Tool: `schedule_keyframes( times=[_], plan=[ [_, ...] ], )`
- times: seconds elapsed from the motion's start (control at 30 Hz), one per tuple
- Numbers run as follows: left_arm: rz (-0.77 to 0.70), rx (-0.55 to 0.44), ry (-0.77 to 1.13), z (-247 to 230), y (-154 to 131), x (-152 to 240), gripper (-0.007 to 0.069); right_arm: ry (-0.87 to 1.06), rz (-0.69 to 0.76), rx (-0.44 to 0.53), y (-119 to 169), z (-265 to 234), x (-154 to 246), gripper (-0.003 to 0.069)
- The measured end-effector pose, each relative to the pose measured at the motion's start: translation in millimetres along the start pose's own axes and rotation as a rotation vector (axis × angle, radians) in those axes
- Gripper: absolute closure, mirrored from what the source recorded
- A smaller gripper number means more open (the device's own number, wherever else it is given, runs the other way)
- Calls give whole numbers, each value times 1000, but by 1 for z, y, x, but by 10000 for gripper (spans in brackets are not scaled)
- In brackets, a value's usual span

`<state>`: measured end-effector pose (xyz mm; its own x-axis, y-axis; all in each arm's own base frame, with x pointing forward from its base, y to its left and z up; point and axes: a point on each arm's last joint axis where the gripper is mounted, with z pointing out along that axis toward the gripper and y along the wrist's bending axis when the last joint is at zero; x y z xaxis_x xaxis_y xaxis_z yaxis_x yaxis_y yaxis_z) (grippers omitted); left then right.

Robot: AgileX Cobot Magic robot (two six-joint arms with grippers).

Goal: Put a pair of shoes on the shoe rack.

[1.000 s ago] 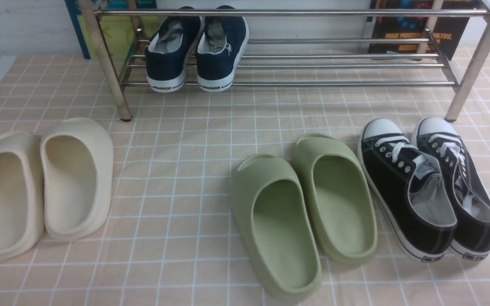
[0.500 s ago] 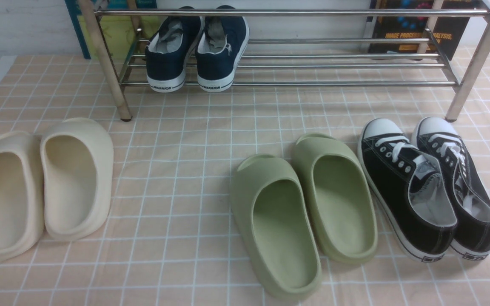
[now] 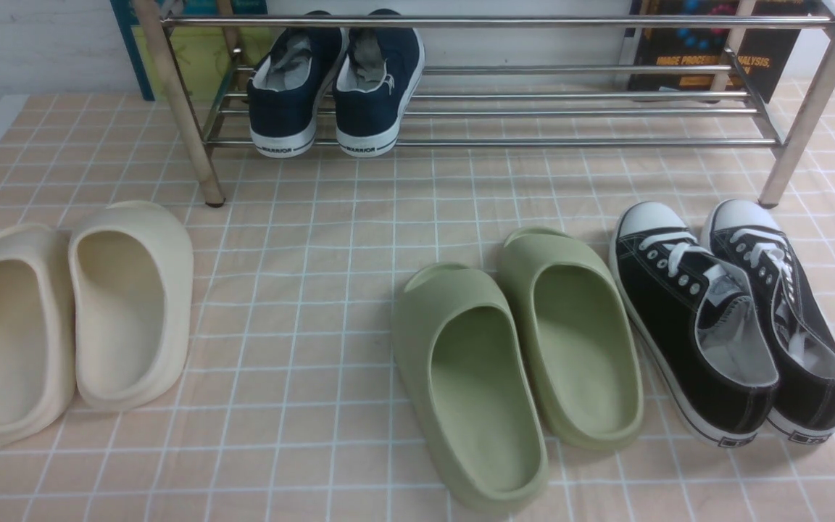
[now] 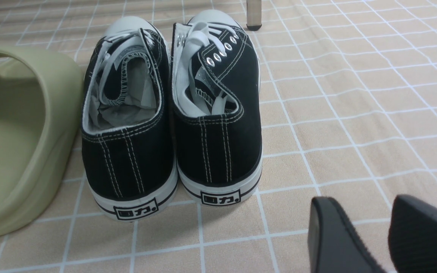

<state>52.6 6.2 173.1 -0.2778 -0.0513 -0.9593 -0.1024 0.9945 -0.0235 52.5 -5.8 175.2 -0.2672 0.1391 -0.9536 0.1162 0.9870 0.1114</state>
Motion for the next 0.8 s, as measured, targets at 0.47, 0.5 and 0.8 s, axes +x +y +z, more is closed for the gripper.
schedule_keyframes(
  times=[0.47, 0.5, 0.8],
  plan=[
    [3, -1, 0, 0, 0, 0, 572, 0, 1, 0, 0, 0, 0, 419],
    [3, -1, 0, 0, 0, 0, 571, 0, 1, 0, 0, 0, 0, 419],
    [3, -1, 0, 0, 0, 0, 566, 0, 0, 0, 0, 0, 0, 419]
  ],
)
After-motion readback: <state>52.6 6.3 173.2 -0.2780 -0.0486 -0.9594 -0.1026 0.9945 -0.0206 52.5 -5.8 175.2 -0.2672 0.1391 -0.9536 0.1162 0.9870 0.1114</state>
